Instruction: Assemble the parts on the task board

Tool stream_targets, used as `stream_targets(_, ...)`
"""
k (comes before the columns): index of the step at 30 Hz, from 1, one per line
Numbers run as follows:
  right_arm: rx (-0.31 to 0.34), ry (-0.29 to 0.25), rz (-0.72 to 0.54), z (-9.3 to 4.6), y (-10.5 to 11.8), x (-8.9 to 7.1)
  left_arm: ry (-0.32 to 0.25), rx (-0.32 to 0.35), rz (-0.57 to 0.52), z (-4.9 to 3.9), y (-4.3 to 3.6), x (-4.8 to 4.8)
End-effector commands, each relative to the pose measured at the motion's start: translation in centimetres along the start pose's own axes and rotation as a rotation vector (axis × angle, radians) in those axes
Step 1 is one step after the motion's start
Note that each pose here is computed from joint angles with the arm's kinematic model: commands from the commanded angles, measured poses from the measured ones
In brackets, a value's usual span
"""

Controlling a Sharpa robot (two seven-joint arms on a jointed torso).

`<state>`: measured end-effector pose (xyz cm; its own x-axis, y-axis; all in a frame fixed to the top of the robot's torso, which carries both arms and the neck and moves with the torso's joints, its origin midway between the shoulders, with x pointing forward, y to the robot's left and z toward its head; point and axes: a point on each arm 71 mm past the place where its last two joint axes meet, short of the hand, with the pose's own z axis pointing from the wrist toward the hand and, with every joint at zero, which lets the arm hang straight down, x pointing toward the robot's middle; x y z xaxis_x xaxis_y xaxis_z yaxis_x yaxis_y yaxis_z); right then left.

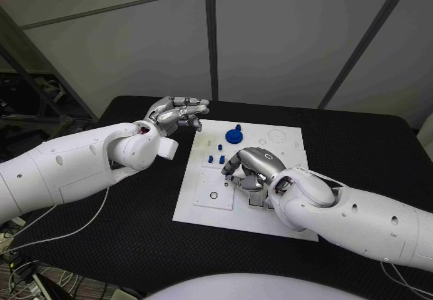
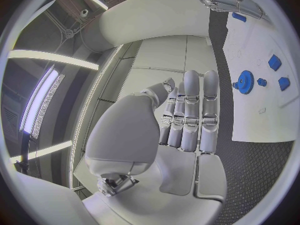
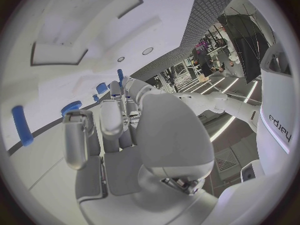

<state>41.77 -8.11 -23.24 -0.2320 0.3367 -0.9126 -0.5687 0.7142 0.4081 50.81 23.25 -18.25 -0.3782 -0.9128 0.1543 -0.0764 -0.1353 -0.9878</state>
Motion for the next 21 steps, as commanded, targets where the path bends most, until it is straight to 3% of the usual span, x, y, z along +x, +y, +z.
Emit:
stream_targets(1,-0.010,0.032,-0.024,0.01,0.28,0.18,0.000,0.012,-0.004,0.09,-0.18,0.09)
stream_targets(21,-0.011,0.073,-0.034,0.07,0.35,0.55,0.002,0.012,-0.004,0.16,-0.15,0.07)
